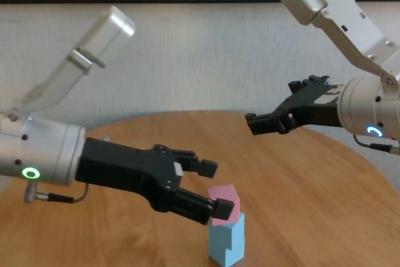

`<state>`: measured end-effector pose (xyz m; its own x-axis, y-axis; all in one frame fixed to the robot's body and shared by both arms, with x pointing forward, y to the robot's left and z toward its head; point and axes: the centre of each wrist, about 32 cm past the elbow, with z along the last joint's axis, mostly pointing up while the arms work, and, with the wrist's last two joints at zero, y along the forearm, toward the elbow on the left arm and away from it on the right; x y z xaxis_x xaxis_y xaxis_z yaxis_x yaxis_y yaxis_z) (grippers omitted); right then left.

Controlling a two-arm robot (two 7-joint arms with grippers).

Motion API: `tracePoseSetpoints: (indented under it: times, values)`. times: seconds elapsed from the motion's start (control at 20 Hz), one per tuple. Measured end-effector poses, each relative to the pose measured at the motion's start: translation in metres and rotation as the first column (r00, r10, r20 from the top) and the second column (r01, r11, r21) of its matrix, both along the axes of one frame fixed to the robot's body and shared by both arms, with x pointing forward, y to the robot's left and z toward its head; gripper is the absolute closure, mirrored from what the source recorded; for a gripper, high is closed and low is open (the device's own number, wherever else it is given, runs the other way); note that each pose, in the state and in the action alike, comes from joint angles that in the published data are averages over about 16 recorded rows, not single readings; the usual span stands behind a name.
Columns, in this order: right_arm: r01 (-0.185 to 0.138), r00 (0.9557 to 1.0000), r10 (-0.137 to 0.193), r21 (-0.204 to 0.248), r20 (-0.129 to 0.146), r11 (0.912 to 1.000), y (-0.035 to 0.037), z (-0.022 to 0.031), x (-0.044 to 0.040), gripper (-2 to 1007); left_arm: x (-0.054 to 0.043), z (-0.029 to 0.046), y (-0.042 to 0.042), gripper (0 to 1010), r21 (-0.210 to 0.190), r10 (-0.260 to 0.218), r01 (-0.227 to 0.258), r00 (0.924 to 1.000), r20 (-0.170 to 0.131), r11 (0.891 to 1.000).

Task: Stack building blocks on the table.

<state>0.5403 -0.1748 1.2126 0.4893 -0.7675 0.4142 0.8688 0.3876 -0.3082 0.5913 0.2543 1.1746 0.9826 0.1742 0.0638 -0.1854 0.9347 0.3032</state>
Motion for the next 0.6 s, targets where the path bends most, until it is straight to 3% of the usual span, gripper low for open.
tracePoseSetpoints:
  times: [0.2, 0.35, 0.5, 0.6]
  values:
    - [0.000, 1.0000, 0.000, 0.000, 0.000, 1.0000, 0.0000, 0.0000, 0.0000, 1, -0.0028, 0.0017, 0.0084, 19, -0.036, 0.027, -0.025, 0.9991, 0.033, 0.999]
    - [0.000, 1.0000, 0.000, 0.000, 0.000, 1.0000, 0.0000, 0.0000, 0.0000, 0, -0.0064, 0.0034, 0.0162, 10, -0.066, 0.076, -0.072, 0.9952, 0.062, 0.995]
    - [0.000, 1.0000, 0.000, 0.000, 0.000, 1.0000, 0.0000, 0.0000, 0.0000, 0, -0.0112, 0.0043, 0.0243, 10, -0.100, 0.148, -0.139, 0.9852, 0.087, 0.985]
    - [0.000, 1.0000, 0.000, 0.000, 0.000, 1.0000, 0.0000, 0.0000, 0.0000, 1, -0.0149, 0.0043, 0.0294, 10, -0.125, 0.207, -0.194, 0.9731, 0.101, 0.973]
